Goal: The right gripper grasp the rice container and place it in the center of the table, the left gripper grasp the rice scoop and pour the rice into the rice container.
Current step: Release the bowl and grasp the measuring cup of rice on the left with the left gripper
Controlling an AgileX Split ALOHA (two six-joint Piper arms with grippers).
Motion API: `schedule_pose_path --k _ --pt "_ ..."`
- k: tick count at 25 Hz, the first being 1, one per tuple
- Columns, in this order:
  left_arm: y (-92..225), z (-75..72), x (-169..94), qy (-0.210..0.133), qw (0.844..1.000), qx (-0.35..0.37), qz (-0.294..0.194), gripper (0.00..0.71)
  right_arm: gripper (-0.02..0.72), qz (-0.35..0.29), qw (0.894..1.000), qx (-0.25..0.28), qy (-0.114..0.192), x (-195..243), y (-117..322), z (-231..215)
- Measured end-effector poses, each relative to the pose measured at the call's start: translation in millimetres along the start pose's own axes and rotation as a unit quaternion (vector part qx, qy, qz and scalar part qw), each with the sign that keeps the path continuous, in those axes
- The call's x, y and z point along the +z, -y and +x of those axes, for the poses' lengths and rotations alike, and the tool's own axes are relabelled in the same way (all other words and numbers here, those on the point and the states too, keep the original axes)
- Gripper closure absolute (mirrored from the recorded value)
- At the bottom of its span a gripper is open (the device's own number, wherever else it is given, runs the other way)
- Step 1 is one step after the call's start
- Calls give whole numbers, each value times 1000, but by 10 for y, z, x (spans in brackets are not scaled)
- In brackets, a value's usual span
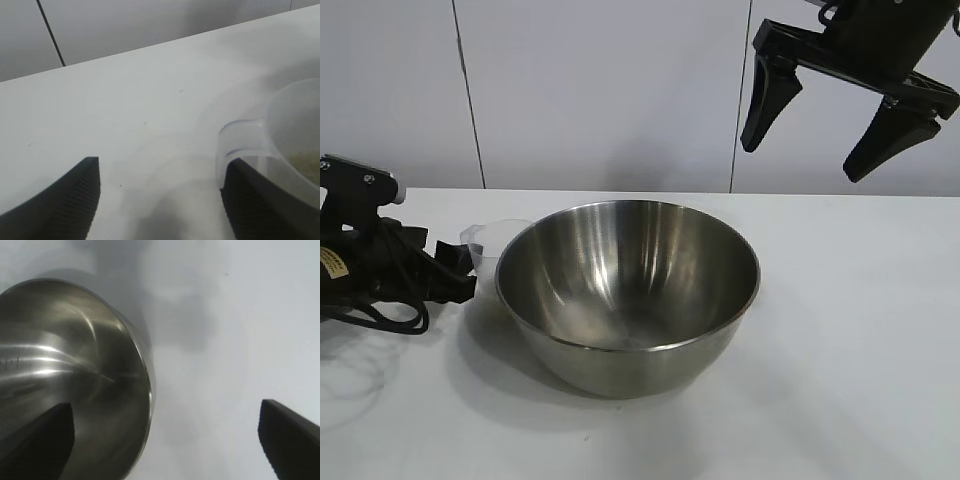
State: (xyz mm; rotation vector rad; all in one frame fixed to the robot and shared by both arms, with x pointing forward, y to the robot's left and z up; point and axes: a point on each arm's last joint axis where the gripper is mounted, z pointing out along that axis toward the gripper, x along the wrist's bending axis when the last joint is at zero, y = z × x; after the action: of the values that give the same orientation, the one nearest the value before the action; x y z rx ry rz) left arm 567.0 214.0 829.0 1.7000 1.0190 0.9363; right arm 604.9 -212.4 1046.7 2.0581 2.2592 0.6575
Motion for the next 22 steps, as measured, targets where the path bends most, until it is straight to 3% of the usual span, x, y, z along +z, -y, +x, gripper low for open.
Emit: schedule_pose_path --k 12,18,22 --pt "4 27 -1 -15 999 -46 1 217 9 0 1000 2 0 0 0 1" --pt "4 27 -1 -15 999 -47 1 340 9 0 1000 2 0 0 0 1" --pt "-2 20 5 -11 999 -45 0 380 9 0 1000 2 0 0 0 1"
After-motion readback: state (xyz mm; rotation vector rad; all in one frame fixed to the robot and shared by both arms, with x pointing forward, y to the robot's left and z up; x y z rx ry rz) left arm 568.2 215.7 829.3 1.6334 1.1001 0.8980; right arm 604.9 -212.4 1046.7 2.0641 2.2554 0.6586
